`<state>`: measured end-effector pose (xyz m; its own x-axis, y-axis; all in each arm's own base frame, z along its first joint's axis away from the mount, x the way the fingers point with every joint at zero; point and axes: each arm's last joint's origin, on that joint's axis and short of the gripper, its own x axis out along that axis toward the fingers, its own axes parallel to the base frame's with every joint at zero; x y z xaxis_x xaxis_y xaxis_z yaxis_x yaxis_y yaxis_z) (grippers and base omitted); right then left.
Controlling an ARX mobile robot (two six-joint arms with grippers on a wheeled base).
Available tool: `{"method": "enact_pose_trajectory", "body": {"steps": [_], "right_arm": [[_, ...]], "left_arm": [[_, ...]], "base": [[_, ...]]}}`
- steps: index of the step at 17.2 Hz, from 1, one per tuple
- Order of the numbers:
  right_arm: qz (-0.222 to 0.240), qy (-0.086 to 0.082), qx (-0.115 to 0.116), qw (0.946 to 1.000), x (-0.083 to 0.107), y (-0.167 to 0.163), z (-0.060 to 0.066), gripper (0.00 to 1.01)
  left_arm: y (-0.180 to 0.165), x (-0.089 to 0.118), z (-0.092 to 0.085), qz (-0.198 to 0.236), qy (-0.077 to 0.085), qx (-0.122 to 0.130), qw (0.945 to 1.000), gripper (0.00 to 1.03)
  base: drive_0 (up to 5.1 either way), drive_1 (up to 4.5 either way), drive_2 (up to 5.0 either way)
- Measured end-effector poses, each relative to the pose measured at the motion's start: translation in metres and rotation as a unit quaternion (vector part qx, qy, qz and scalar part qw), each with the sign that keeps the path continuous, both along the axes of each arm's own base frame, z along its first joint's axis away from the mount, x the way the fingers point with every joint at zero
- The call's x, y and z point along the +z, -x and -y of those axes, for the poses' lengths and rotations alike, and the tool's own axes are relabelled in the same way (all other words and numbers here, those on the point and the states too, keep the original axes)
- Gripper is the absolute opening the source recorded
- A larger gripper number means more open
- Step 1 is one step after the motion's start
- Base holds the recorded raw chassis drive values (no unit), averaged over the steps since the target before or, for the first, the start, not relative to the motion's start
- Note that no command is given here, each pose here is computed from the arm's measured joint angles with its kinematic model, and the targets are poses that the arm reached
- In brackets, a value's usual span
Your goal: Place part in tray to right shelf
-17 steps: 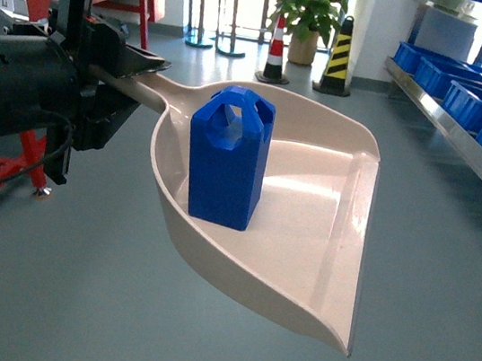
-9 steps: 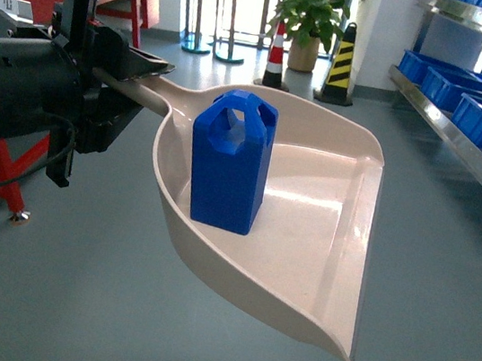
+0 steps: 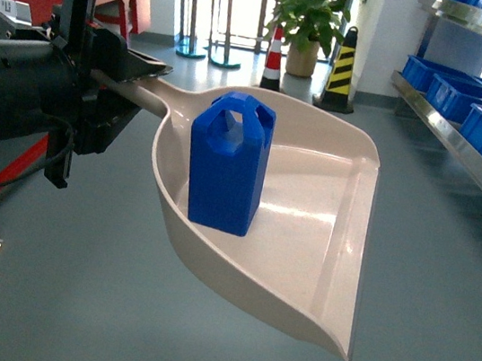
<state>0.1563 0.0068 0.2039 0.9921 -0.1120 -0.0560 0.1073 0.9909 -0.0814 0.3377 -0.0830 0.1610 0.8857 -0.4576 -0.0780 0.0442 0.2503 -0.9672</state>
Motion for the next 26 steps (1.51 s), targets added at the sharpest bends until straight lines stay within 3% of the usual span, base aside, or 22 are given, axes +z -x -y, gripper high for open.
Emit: {"method": "enact_pose_trajectory", "body": {"steps": [14,26], "right_arm": [[0.003,0.000,0.000,1.0000,0.0006,-0.0001,0.0000,0.98],[0.002,0.000,0.000,1.0000,0.0003,-0.0004,0.0000,0.98]], "left_arm": [[0.0000,-0.0001,0.0000,0.000,0.000,0.000,1.0000,0.18],[-0.0006,0.0008,-0.0011,0.003,0.000,0.003,1.0000,0.18]], "base": [[-0.1,4.23,-4.3],[-1.4,-1.39,-1.4]]}}
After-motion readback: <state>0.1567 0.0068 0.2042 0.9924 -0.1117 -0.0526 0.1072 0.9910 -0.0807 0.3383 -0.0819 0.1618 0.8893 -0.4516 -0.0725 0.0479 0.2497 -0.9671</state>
